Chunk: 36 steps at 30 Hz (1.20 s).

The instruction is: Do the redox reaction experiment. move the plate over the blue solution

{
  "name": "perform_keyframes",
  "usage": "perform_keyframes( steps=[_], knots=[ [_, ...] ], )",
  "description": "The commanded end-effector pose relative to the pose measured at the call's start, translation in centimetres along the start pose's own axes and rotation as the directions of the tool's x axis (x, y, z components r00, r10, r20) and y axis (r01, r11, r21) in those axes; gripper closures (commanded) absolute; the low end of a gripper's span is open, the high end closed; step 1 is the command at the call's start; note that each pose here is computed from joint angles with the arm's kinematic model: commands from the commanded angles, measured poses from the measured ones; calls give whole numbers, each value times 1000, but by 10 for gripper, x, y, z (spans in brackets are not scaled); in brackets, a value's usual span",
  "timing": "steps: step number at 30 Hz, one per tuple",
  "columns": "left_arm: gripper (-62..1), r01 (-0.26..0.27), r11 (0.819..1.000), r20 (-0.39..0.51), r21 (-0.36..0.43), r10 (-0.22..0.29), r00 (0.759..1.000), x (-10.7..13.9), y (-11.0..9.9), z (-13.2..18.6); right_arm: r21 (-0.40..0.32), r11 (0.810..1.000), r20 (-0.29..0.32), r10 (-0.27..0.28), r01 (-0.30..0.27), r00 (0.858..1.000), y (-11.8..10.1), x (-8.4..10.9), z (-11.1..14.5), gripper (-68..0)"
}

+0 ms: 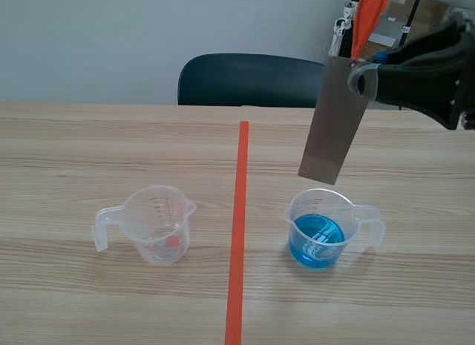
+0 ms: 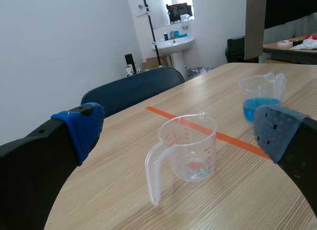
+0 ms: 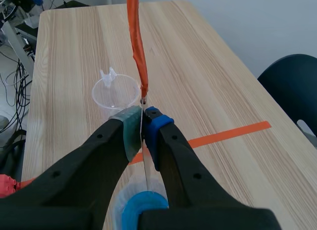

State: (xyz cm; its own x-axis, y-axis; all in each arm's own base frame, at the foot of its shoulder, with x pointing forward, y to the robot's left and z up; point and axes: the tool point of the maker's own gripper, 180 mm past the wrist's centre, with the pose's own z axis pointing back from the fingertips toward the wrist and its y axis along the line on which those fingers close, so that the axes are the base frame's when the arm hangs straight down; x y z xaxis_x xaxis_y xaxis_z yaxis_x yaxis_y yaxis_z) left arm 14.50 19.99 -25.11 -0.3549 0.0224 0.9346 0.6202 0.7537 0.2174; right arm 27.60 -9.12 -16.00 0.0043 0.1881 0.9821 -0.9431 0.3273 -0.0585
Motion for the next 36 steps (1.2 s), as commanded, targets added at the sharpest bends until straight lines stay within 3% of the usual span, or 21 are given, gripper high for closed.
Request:
perform_keyframes(
  steps=[1,6,12,16,20,23,28,32,36],
  knots=[
    [-572,4,1000,37,-26,-3,999,13,4,1,-6,1000,52,12,-12,999,-2,17,7,-4],
    [-368,-4,991,5,-133,5,1000,27,9,2,-14,1000,80,-11,12,997,0,18,17,-4],
    [-231,-28,969,-33,-247,21,999,36,13,0,-16,999,77,-29,30,997,3,14,24,-4],
    [-106,-92,952,-66,-291,76,995,39,18,-3,-1,1000,73,-26,26,997,9,9,26,-4],
    [-85,-156,935,-73,-320,140,987,45,19,-11,14,1000,86,-12,11,996,14,10,30,-4],
    [-51,-179,927,-104,-331,153,983,42,17,-19,18,1000,86,-3,1,996,15,10,32,-4],
    [-36,-166,907,-182,-387,102,978,27,3,-43,25,1000,84,3,-5,996,17,10,34,-4],
    [-36,-119,890,-184,-440,41,982,28,-9,-70,46,999,88,2,-6,996,24,6,35,-4],
    [-36,-70,886,-187,-458,-20,982,30,-14,-97,56,998,93,14,-19,996,26,6,34,-4]
  ],
)
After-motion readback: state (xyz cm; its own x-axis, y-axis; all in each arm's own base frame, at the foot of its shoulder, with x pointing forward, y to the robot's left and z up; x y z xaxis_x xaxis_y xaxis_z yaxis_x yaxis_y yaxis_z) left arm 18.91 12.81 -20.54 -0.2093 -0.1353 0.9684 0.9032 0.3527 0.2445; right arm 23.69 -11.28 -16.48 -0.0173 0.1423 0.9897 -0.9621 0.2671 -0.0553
